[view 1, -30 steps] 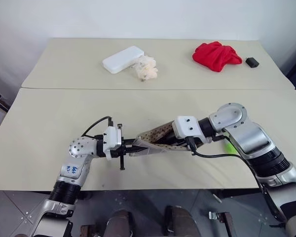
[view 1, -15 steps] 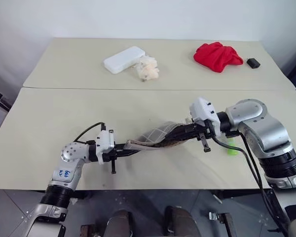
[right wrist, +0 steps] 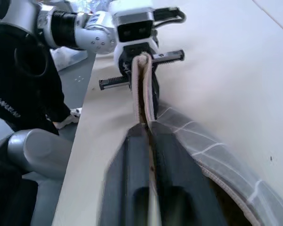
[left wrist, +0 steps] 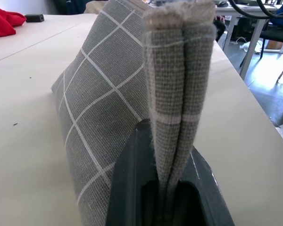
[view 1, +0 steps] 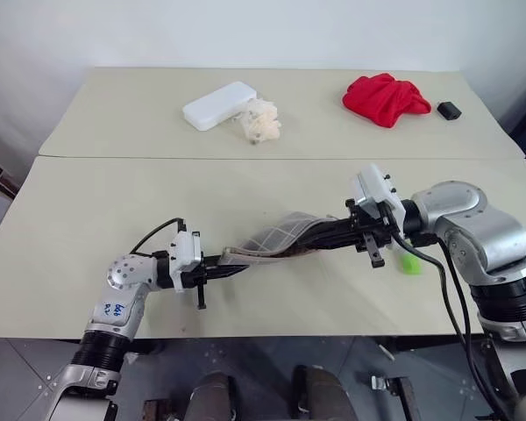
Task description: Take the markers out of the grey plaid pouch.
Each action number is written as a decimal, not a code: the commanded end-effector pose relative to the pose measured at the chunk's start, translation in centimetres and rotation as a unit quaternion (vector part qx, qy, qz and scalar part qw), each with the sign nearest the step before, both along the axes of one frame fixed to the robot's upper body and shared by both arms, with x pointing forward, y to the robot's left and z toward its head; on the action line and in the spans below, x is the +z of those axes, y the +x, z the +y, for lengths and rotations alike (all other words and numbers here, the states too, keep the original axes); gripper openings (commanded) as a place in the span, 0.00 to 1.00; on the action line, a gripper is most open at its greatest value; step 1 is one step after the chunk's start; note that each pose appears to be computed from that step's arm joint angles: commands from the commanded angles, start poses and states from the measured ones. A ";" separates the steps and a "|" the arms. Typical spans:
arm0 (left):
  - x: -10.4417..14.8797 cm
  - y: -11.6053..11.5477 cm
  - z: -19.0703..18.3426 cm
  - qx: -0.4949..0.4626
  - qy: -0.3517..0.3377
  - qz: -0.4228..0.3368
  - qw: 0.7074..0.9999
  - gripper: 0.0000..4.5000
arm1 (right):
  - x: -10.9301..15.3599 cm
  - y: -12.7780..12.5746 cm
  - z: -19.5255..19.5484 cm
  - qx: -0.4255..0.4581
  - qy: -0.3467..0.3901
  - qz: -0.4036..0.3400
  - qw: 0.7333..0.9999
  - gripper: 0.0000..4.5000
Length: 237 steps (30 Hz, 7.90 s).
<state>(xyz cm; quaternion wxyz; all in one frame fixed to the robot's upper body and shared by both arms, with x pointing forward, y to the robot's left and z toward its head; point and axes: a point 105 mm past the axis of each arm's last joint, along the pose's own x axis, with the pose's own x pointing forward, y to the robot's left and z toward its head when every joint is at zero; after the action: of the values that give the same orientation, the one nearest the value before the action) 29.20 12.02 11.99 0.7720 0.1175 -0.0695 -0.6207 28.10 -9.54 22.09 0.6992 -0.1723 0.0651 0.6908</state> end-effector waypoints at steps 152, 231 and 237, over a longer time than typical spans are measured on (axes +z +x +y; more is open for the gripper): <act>2.3 1.1 -1.6 -0.030 -0.071 0.044 0.996 0.00 | -2.2 4.4 4.6 -0.030 -0.272 -0.357 0.893 0.01; 2.5 0.2 -2.3 -0.048 -0.043 0.025 0.998 0.01 | -2.4 3.3 1.8 -0.087 -0.249 -0.259 0.929 0.00; 2.6 -0.1 -2.4 -0.052 -0.064 0.044 0.996 0.00 | -1.9 3.9 3.4 -0.110 -0.219 -0.284 0.927 0.35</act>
<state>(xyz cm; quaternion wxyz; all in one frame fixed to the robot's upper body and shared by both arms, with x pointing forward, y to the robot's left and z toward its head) 29.36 9.60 14.06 0.7495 0.0378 -0.0731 -0.6569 31.87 -6.82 18.37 0.7018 -0.4844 0.0761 0.5167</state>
